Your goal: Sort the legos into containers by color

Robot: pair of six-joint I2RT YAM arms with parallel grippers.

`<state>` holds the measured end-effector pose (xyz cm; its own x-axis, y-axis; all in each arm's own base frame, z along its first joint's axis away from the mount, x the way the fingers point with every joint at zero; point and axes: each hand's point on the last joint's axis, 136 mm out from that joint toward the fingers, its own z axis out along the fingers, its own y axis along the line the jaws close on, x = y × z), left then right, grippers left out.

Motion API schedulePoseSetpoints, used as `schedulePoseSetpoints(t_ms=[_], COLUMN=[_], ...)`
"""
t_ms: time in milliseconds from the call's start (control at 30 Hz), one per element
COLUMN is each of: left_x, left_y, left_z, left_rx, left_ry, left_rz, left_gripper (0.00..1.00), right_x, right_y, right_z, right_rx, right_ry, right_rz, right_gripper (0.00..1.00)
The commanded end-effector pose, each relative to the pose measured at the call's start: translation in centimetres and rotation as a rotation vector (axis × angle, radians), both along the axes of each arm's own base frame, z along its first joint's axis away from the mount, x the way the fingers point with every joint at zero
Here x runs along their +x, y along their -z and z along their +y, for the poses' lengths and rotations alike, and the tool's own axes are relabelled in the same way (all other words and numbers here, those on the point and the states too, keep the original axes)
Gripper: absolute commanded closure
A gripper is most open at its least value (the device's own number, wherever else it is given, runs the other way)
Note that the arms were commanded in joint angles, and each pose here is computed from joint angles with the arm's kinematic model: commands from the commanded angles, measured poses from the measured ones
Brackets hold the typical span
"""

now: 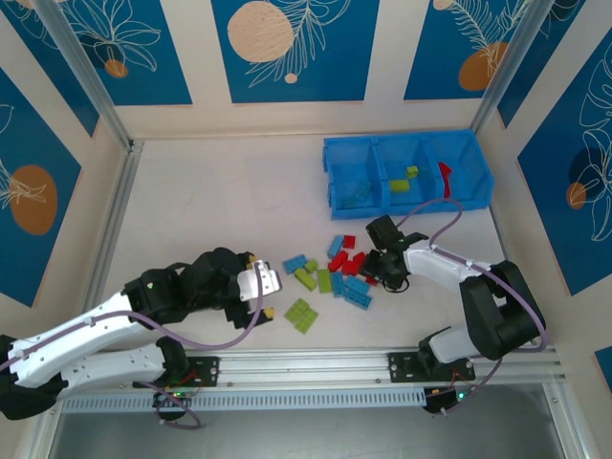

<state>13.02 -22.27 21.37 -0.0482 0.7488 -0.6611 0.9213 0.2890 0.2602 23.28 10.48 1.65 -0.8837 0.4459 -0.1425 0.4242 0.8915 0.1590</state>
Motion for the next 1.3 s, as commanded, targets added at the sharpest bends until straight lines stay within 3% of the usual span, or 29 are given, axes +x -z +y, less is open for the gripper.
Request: schedulePoseSetpoints(t_ms=[0,100,200,433,600,733,867,1033,1267], left_x=[0.3,0.4,0.5,0.5,0.5,0.4,0.6,1.8,3.5], left_y=[-0.6,-1.2,-1.6,-1.7,-1.6,-2.1,-2.3,-2.4,-4.6], left_z=[0.6,0.8,0.9,1.1,1.1,0.9,1.2,1.8,1.7], left_rx=[-0.011,-0.033,-0.052,-0.061,-0.066,-0.1,-0.111,-0.113,-0.314], left_ry=[-0.01,-0.021,-0.026,-0.03,-0.03,-0.026,-0.046,-0.154,-0.419], left_rz=[-0.049,-0.066,-0.087,-0.095,-0.095,-0.101,-0.114,-0.114,0.003], left_gripper=[0.04,0.03,0.03,0.02,0.03,0.02,0.01,0.0,0.0], right_x=[-0.1,0.4,1.6,8.0,14.9,20.4,23.9,26.0,23.1], right_y=[-0.5,-3.3,-7.8,-17.8,-18.7,-15.2,-13.2,-11.8,-18.1], right_z=[-0.2,-0.7,-2.0,-10.7,-18.7,-21.9,-25.0,-25.1,-21.9], right_rx=[-0.011,-0.008,0.006,0.027,0.043,0.086,0.106,0.148,0.241], right_ry=[0.012,0.045,0.111,0.343,0.52,0.562,0.64,0.639,0.601], right_rz=[-0.016,-0.114,-0.311,-0.617,-0.589,-0.424,-0.372,-0.278,-0.455], right_gripper=[0.63,0.69,0.76,0.8,0.82,0.82,0.77,0.43,0.35])
